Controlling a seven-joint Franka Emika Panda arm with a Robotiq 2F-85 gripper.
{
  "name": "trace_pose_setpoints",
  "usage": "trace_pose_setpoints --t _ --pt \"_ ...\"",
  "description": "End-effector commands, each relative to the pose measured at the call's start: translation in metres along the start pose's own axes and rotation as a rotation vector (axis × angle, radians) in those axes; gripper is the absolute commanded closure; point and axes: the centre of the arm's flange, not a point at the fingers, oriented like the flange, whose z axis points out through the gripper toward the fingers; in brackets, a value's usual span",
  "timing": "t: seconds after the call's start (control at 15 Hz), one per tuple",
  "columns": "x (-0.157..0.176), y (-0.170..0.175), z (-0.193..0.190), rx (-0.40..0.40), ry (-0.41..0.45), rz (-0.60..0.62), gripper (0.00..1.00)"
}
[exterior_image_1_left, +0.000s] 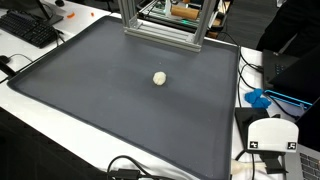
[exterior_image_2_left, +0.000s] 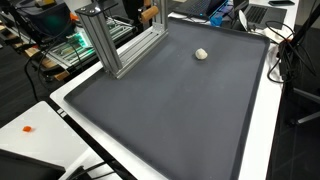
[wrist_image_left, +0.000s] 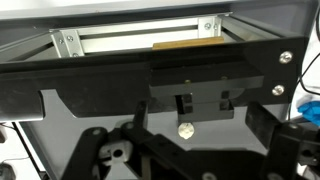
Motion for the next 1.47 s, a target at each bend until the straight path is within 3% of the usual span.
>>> trace_pose_setpoints --t 0.0,0.4,1.4 --pt "0.003 -0.013 0.016 -0.010 -0.009 -0.026 0.00" --pt "0.007 -0.015 0.024 -0.006 -0.044 -0.043 0.00" --pt "0.010 -0.018 0.013 -0.029 -0.039 -0.066 0.00"
